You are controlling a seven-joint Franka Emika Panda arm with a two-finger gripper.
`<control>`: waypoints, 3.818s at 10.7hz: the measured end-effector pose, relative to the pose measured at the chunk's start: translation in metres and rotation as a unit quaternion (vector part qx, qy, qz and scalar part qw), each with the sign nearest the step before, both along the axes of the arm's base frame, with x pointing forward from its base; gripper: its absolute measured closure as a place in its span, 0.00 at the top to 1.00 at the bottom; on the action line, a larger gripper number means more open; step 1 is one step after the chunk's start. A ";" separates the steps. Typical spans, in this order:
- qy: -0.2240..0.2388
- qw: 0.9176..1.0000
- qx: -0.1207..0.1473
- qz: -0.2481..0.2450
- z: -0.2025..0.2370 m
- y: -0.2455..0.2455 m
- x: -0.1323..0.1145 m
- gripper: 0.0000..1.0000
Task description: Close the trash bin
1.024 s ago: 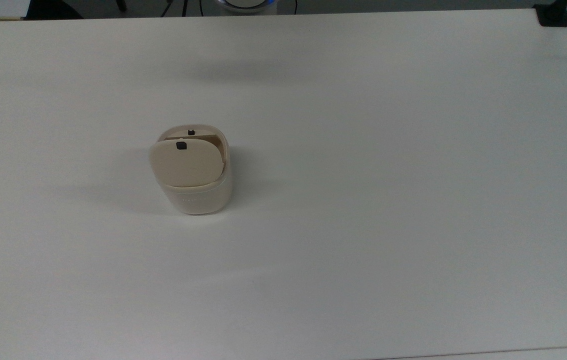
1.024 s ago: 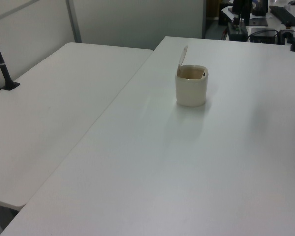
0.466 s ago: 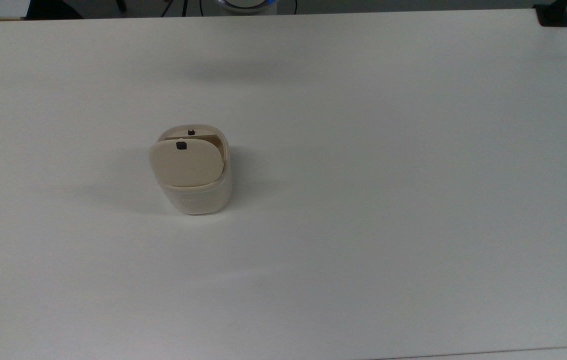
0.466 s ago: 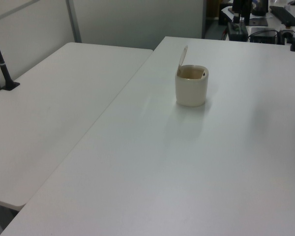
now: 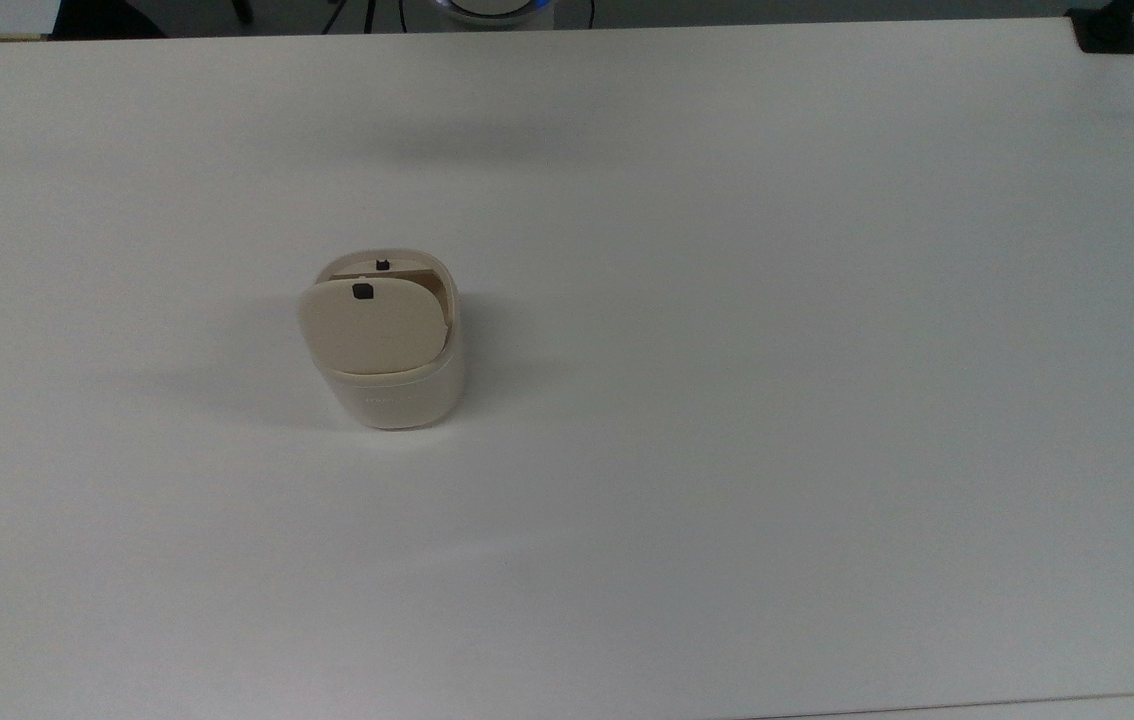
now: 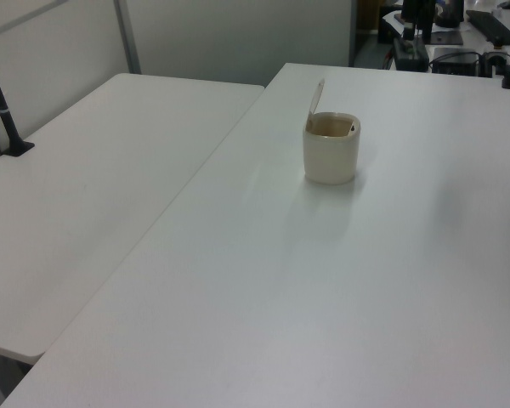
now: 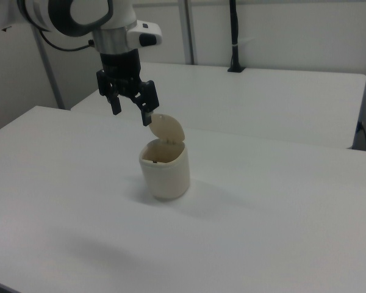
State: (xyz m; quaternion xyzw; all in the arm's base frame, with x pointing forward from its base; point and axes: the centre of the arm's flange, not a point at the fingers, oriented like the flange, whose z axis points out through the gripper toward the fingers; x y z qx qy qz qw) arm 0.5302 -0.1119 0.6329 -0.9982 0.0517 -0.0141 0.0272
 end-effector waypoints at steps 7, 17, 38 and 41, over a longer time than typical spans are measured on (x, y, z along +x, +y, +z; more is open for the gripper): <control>0.000 1.000 0.000 0.000 0.000 0.000 0.000 1.00; 0.002 1.000 -0.001 0.009 -0.004 0.000 0.003 1.00; -0.288 0.954 -0.077 0.036 -0.067 0.014 0.147 0.01; -0.286 0.954 -0.077 0.052 -0.076 0.034 0.162 0.01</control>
